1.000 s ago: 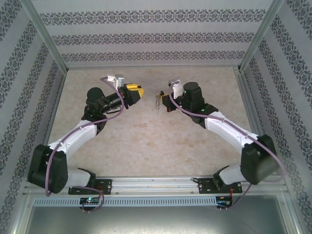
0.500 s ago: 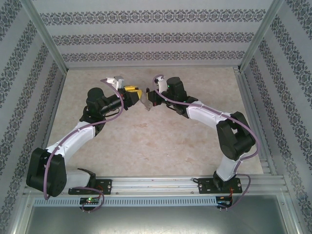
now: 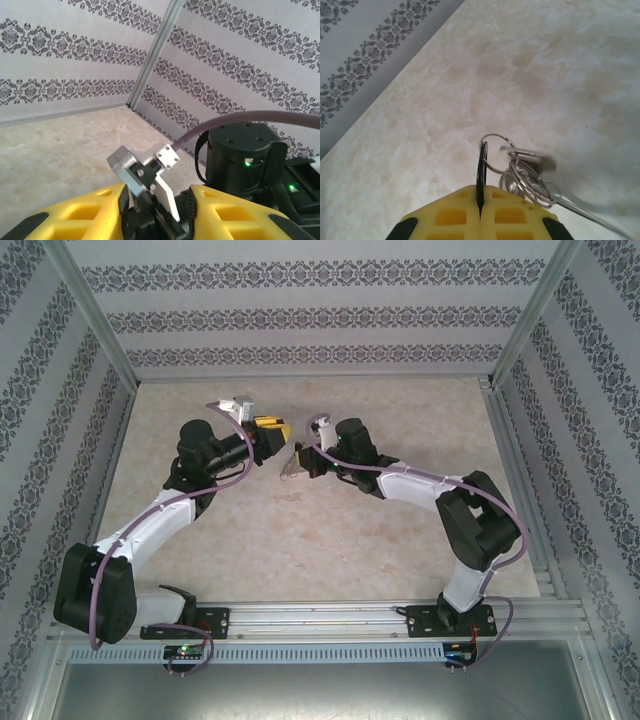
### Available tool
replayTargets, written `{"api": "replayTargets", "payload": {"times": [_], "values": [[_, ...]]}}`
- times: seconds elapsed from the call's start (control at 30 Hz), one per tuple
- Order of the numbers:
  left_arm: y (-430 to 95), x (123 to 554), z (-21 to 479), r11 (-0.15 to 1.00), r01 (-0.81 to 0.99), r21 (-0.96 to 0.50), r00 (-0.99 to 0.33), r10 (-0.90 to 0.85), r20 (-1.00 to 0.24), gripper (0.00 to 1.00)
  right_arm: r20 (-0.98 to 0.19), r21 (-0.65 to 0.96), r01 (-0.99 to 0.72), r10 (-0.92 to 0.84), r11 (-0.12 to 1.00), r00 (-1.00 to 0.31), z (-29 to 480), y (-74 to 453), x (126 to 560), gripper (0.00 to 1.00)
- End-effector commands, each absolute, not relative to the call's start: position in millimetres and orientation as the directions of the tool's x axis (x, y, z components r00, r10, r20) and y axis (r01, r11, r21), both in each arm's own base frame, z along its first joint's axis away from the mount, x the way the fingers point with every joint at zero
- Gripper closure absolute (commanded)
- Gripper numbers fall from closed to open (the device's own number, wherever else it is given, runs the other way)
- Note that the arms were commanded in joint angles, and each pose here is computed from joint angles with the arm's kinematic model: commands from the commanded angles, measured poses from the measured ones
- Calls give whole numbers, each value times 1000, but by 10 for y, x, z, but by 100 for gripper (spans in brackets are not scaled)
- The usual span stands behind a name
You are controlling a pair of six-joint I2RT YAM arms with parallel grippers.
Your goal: Put the keys on the keyring
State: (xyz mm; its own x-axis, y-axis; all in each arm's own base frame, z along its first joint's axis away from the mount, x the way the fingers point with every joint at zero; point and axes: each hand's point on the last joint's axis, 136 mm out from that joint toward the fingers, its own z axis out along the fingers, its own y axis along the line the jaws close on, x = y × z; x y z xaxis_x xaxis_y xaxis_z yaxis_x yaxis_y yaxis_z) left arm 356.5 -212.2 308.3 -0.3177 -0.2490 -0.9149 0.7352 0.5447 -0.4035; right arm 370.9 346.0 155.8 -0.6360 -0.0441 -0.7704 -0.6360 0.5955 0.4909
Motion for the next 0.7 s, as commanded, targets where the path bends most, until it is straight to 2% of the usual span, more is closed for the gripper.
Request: {"api": "replayTargets", "payload": {"times": [0.0, 0.33, 0.67], "values": [[-2048, 3577, 3170, 566, 722, -398, -297, -266, -917, 62, -786, 492, -660, -35, 567, -617, 1616, 3557, 3633, 100], [-2059, 3568, 3186, 560, 725, -400, -302, -263, -916, 62, -766, 505, -652, -55, 565, -641, 1483, 3562, 3454, 100], [-2081, 3567, 3196, 547, 729, -411, -319, -259, -912, 62, -703, 517, -629, -132, 581, -699, 989, 3550, 2939, 100]]}}
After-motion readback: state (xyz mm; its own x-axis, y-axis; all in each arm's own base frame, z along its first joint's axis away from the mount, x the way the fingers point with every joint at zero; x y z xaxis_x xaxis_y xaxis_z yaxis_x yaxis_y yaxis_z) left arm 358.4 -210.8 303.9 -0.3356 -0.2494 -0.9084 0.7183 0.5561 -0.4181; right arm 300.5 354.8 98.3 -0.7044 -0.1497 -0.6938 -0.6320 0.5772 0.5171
